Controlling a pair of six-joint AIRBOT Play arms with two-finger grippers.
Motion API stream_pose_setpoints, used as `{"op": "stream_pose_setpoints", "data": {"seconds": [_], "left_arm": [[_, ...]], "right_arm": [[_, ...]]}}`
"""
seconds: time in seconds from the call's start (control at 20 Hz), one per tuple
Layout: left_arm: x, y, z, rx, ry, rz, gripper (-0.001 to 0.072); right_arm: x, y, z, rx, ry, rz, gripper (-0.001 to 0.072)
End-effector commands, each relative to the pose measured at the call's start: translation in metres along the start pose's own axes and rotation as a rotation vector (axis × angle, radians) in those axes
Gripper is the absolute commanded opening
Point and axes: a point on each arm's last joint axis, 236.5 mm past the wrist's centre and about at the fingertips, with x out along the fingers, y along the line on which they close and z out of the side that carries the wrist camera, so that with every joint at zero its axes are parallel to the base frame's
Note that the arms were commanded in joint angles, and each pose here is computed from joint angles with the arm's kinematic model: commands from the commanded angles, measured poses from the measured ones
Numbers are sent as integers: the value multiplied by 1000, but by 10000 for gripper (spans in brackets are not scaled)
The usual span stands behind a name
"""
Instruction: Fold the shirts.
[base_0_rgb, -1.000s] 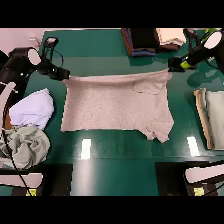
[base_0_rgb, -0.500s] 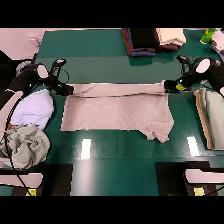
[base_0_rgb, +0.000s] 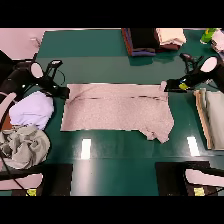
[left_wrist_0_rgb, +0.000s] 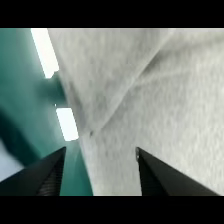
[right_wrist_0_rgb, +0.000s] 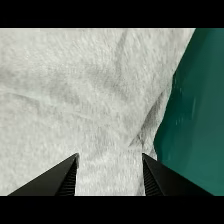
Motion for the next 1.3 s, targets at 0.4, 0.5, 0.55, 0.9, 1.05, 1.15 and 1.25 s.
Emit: {"op": "stream_pose_setpoints", "data": {"seconds": [0.4,0.5,0.55,0.9,1.05,1.15,1.25], "left_arm": [[38,-19,-144,-201,216,-72,529],[45,-19,-147,-219,207,-73,529],[48,-19,-146,-223,198,-72,529],[51,-20,-139,-233,166,-78,528],[50,-25,-140,-236,173,-99,315],[49,-30,-139,-234,170,-123,51],[43,-30,-133,-215,163,-123,28]], "right_arm": [[-38,6,-44,-15,-24,-3,460],[-31,4,-51,-10,-2,-3,460],[-28,4,-56,-8,12,-3,460],[-20,2,-67,-2,46,-4,460],[-20,2,-67,-2,47,-4,460],[-21,2,-68,-1,51,-3,459],[-21,-1,-75,-5,82,-15,459]]}}
